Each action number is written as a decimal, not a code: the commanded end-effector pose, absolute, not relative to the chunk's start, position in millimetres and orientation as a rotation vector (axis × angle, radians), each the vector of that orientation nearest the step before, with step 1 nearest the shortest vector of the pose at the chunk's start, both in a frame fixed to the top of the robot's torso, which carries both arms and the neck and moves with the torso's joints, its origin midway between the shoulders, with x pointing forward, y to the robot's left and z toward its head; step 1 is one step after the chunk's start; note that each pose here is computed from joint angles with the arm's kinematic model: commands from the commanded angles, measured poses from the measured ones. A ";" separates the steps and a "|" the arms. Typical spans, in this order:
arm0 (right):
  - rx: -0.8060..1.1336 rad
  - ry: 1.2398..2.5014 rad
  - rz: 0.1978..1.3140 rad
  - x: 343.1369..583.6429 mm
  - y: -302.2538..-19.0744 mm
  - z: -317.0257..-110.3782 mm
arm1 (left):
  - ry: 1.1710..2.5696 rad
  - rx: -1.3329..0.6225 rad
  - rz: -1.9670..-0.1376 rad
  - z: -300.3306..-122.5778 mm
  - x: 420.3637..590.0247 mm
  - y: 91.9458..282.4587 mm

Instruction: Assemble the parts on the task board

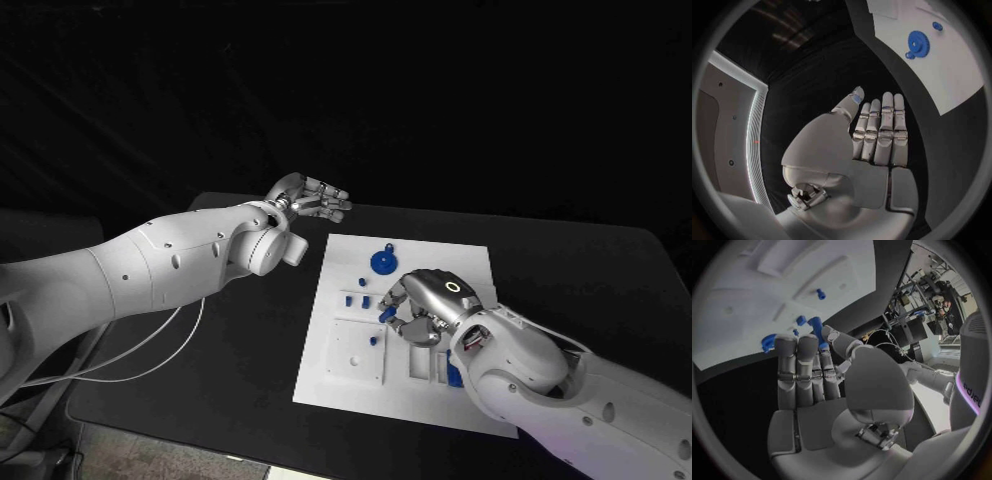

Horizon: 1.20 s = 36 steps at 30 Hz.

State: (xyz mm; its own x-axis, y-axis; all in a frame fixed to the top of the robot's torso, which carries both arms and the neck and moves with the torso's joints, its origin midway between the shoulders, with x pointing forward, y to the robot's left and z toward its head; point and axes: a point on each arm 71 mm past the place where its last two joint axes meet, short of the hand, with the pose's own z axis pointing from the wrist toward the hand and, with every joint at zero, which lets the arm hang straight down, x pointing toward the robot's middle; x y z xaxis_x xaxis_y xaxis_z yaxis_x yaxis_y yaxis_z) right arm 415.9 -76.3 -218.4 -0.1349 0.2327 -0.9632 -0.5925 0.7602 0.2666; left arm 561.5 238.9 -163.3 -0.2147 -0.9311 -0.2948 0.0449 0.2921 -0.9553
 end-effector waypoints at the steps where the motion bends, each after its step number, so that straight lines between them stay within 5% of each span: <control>1: -0.381 1.558 0.755 408.9 -62.9 -224.1 | 1.488 -0.856 -1.164 -162.6 561.8 234.1; 15: -0.498 1.616 0.791 390.0 -29.3 -251.6 | 1.492 -0.851 -1.173 -163.1 562.3 228.2; 36: -0.542 1.656 0.727 392.6 -28.0 -266.6 | 1.490 -0.852 -1.171 -163.0 561.9 230.0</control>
State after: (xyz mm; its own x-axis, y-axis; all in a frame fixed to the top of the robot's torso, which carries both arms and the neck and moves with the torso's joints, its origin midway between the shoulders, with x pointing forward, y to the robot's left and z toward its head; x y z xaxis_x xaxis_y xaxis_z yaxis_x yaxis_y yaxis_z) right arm 393.3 -28.8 -265.2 -0.2075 0.0674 -0.9759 -0.6889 0.6982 0.1947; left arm 562.2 231.9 -164.0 -0.2251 -0.9297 -0.2915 0.0480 0.2882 -0.9564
